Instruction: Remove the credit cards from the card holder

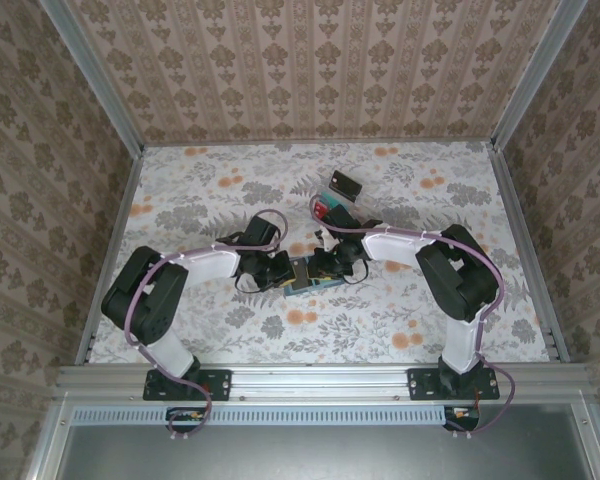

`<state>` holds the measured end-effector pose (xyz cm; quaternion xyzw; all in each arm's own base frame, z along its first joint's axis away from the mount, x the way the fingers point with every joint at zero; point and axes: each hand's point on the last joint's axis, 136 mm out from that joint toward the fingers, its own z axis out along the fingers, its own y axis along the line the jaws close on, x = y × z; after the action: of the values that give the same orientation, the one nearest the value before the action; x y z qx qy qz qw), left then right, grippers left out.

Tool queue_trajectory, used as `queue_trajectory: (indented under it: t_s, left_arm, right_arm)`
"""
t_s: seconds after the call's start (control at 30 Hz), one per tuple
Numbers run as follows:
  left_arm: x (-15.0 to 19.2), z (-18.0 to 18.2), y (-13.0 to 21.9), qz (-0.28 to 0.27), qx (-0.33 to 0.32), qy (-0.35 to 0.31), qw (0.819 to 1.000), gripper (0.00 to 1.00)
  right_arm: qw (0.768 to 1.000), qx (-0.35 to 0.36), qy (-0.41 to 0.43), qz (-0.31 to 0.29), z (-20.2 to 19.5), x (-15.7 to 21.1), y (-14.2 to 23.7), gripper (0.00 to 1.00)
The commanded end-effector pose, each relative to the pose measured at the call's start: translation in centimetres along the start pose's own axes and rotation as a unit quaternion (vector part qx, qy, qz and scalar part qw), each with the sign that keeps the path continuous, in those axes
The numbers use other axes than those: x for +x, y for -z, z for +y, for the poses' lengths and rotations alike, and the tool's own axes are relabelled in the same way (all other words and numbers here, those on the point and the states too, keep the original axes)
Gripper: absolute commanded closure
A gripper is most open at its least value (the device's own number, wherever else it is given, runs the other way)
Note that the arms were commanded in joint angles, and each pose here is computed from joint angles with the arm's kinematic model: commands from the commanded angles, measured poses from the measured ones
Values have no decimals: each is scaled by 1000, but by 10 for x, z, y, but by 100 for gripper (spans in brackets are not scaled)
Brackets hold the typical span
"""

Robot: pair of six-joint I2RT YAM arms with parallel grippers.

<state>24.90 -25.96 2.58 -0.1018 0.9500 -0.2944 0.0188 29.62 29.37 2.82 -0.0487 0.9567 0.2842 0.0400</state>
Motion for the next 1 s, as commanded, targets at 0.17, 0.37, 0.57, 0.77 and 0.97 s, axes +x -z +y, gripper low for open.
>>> queue_trajectory:
  t_s: [0.17,0.37,0.57,0.77,0.97]
  left_arm:
    - [21,43,-21,30,-44,27,998,98]
    - [16,24,-17,26,-13,12,1000,97]
    - [1,-5,15,-9,3,-23,1000,93]
    - [0,5,17,-15,-17,-12,1000,93]
    - [2,18,8,-9,-35,0,999,96]
  right_arm:
    - [999,-11,-4,34,-3,9,-15,71]
    - [999,5,-4,36,-9,12,-16,71]
    - [1000,7,3,11,-4,5,-3,72]
    - [999,-27,13,-24,15,-7,19,72]
    - [1000,-22,9,-9,11,-3,12,72]
